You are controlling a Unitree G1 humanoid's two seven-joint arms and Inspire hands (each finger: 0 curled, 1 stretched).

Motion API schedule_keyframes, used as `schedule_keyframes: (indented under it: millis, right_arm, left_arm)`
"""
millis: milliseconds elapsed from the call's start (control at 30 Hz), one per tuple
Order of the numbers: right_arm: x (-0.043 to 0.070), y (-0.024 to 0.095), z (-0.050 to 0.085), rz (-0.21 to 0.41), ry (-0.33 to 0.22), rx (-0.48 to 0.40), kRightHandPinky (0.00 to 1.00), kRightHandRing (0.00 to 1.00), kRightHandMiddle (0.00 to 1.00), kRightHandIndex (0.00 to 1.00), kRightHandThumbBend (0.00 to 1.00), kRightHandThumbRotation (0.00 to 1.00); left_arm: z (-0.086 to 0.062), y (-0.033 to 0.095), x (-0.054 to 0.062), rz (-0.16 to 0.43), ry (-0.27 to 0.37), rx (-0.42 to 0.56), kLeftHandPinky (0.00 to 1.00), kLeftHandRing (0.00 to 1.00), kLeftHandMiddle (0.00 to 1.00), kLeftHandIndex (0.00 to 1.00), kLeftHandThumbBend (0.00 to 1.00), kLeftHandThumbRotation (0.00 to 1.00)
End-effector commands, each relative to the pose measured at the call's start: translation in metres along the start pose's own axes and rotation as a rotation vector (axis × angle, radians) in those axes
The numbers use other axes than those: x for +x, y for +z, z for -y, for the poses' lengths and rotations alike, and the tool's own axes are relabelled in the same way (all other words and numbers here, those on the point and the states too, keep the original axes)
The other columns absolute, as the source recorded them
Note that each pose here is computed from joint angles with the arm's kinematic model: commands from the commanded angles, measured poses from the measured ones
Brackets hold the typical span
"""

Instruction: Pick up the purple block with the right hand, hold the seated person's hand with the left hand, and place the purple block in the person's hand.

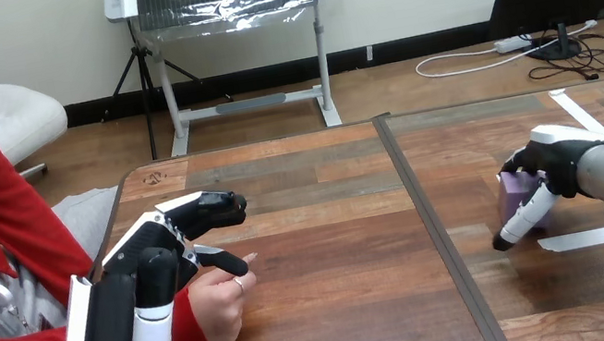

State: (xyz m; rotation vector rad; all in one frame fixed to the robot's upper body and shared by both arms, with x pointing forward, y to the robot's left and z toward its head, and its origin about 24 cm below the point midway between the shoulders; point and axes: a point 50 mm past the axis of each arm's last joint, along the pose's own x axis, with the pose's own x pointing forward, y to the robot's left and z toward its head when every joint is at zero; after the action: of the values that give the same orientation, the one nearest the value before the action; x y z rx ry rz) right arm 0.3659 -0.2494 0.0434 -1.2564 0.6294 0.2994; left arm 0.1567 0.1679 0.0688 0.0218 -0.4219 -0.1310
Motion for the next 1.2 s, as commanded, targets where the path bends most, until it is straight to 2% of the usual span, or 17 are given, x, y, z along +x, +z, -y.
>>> schedule_keyframes:
  millis: [0,267,733,933,1167]
  right_arm:
    - [-0.001,0.006,0.008,0.028,-0.009,-0.002,0.75,0.8,0.84,0.86,0.82,0.09]
    - [-0.002,0.007,0.015,0.042,-0.035,0.018,0.71,0.75,0.8,0.83,0.79,0.02]
    - [-0.004,0.007,0.023,0.042,-0.064,0.033,0.68,0.69,0.74,0.78,0.71,0.0]
    - [-0.004,0.007,0.025,0.037,-0.078,0.052,0.64,0.66,0.71,0.75,0.69,0.0]
    - [-0.004,0.007,0.027,0.033,-0.099,0.035,0.54,0.61,0.67,0.71,0.67,0.0]
  left_arm:
    - [-0.003,0.006,0.008,0.06,0.007,0.002,0.46,0.69,0.68,0.63,0.6,1.0]
    - [-0.003,0.006,0.009,0.064,0.004,0.001,0.46,0.7,0.69,0.63,0.59,1.0]
    - [-0.003,0.006,0.01,0.064,0.002,0.003,0.46,0.69,0.68,0.62,0.61,1.0]
    - [-0.003,0.006,0.01,0.067,0.002,0.008,0.45,0.69,0.68,0.62,0.61,1.0]
    - [-0.003,0.006,0.01,0.07,-0.004,0.005,0.45,0.69,0.68,0.62,0.6,1.0]
